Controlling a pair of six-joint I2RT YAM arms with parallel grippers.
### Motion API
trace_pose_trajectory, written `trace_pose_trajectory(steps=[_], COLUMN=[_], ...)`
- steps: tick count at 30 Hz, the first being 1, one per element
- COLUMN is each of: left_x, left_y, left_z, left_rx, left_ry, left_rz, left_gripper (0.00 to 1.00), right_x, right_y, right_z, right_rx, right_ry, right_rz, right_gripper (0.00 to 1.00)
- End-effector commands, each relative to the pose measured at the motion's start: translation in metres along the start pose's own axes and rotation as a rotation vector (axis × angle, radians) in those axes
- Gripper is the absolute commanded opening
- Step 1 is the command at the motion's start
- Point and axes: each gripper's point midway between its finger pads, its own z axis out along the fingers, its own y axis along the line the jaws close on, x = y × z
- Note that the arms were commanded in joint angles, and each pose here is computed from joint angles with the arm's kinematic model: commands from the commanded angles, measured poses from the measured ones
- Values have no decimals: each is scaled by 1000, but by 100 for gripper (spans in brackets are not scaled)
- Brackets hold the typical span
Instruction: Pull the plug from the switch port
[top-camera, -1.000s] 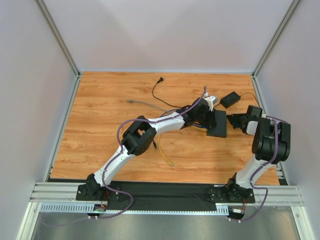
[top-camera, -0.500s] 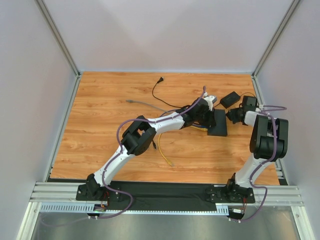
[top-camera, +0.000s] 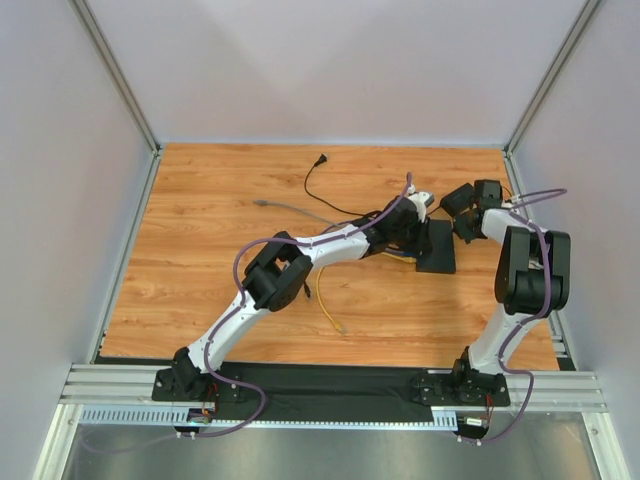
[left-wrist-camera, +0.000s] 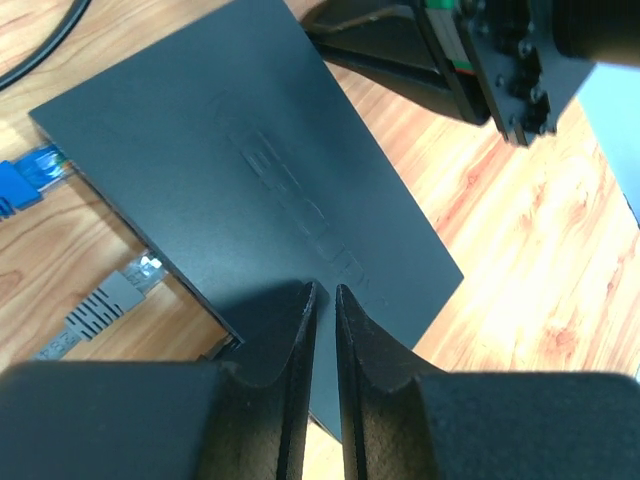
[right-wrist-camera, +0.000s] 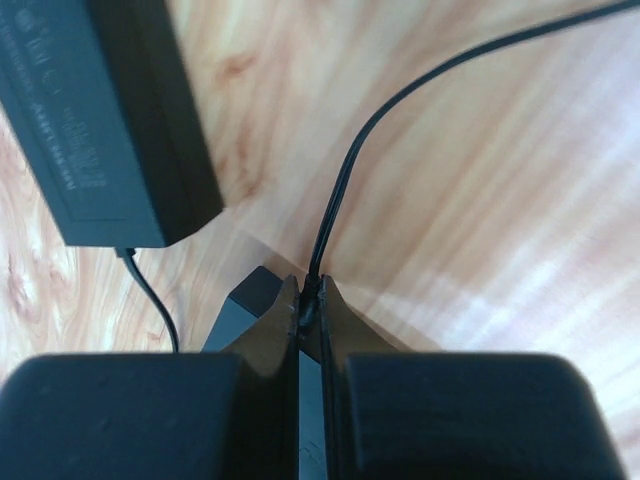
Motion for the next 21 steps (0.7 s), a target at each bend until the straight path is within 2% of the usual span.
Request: trace_pose_trajectory(steps=[1, 2, 3, 7, 12, 14, 18, 19, 20, 21], left_x=[55, 55, 56, 56, 57, 57, 57, 57, 55, 56], left_y=[34, 34, 34, 34, 35, 35, 35, 35, 34, 35], left_z=[-8, -7, -7, -9, -10, -10, -9, -9, -9, -9], left_rx=[-130, -130, -131, -131, -131, -130, -126, -128, -127, -130], left_ry=[169, 167, 169, 172, 168, 167, 167, 166, 160, 162], left_rz=[-29, -30, -33, -39, -42, -36, -34, -38, -40, -47], left_gripper=[22, 22, 22, 22, 22, 22, 22, 22, 22, 22], right_x=[-11, 3, 1, -10, -32, -33, -26, -24, -18, -28], right_y=[-30, -44, -26, -23, -1, 6, 24, 20, 26, 35], right_z=[-10, -9, -10, -17, -11, -6, -1, 6, 4, 1], right_rx=[88, 79, -23, -85, -191, -224, -296, -333, -390, -477], right_ry=[-53, -11, 1, -65, -109, -102, 10, 17, 78, 60], right_rz=[132, 181, 266, 353, 391, 353, 301, 331, 397, 439], right_gripper=[0, 0, 0, 0, 0, 0, 0, 0, 0, 0])
